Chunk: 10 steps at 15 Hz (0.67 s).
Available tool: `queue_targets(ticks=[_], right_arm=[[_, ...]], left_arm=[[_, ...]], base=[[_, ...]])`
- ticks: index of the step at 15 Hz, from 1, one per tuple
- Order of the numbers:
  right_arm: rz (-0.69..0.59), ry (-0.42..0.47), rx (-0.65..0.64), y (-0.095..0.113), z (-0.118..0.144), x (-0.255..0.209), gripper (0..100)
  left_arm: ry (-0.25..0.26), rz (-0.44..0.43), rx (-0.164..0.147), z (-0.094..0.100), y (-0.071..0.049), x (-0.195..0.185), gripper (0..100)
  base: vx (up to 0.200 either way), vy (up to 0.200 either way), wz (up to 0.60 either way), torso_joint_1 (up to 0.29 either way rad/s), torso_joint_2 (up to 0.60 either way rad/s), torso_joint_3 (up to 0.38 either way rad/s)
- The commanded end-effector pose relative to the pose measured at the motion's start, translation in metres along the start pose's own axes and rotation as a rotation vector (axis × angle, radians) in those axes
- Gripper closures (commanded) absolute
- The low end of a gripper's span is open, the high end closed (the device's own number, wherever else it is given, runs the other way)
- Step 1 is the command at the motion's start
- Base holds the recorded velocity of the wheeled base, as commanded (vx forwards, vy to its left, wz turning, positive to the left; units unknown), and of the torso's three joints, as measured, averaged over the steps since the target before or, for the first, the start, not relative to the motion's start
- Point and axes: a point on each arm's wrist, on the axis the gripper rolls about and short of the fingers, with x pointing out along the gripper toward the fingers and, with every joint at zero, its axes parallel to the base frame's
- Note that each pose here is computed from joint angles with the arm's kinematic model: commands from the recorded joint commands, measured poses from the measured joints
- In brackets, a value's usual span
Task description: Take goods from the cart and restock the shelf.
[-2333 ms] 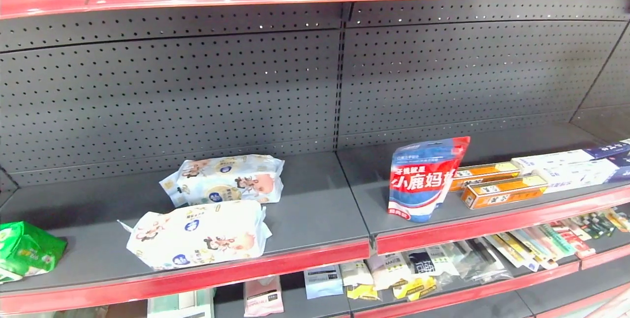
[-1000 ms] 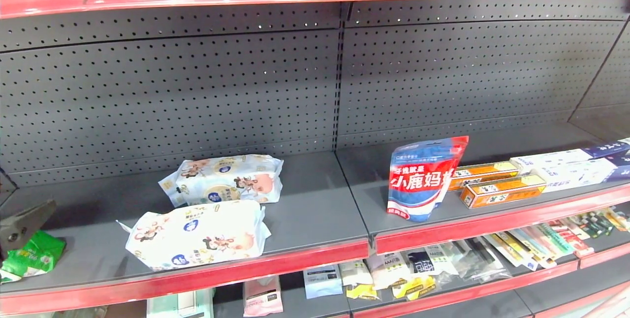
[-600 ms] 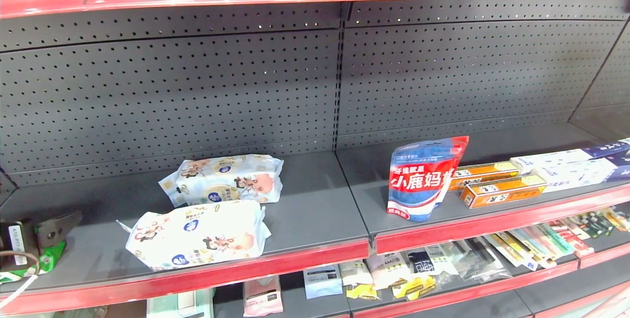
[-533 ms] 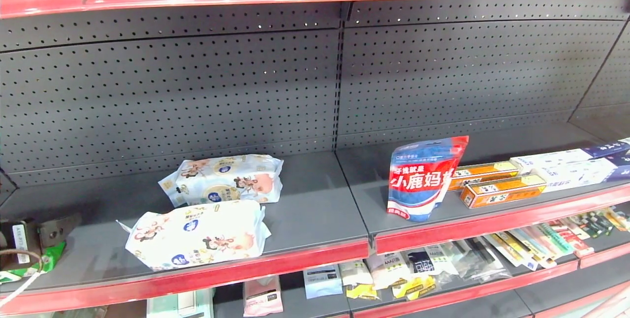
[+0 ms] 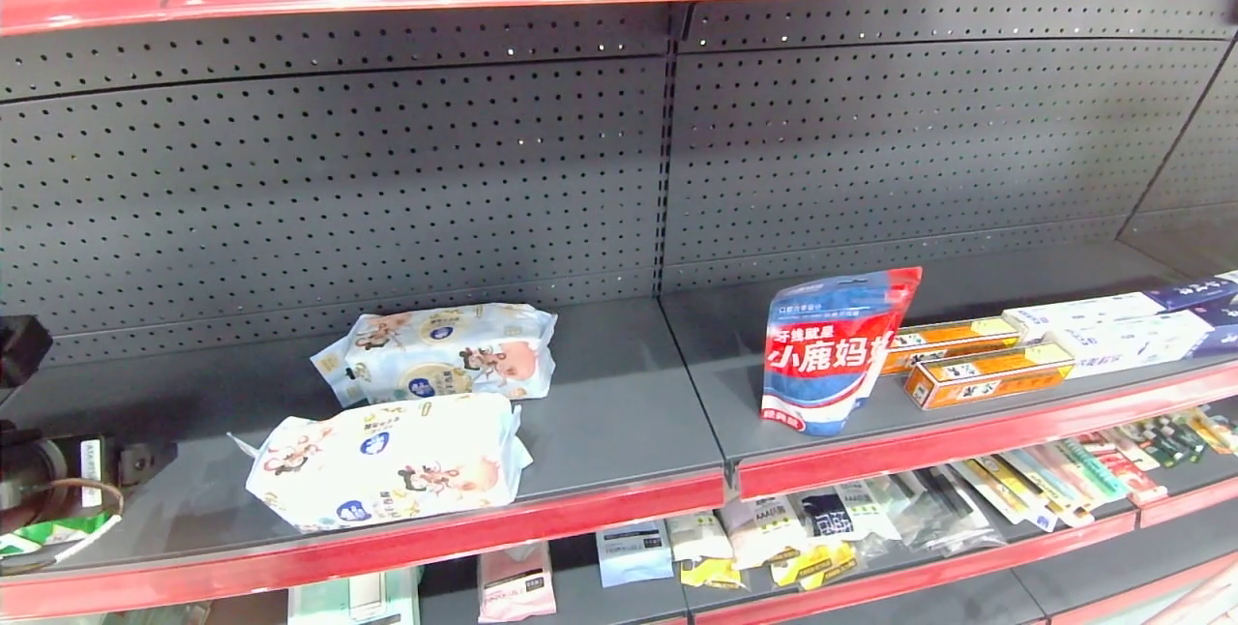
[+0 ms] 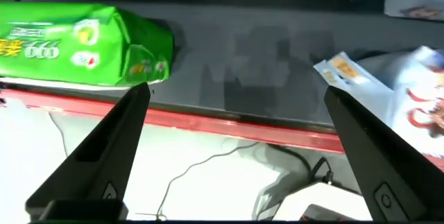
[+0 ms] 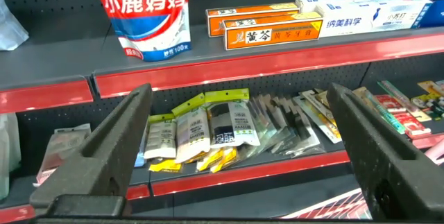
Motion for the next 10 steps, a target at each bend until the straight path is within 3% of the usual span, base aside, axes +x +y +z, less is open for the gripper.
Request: queue_targets(ticks=[1,3,10], right_arm=[[0.000,0.001,0.000,0.000,0.000,0.000,0],[0.000,0.001,0.000,0.000,0.000,0.000,0],[0.000,0.001,0.000,0.000,0.000,0.000,0]], left_arm=[[0.059,-0.015,0.021,-0.001,-0.006,0.022,0],[0.070,-0.038,0.043,0.000,-0.013,0.030,0],[0.104,-0.061,0.068,-0.002,-0.022,0.047,0]], base=[[0.000,0.000,0.00,0.000,0.00,0.000],[0.000,0.000,0.00,0.000,0.00,0.000],[0.000,0.000,0.00,0.000,0.00,0.000]])
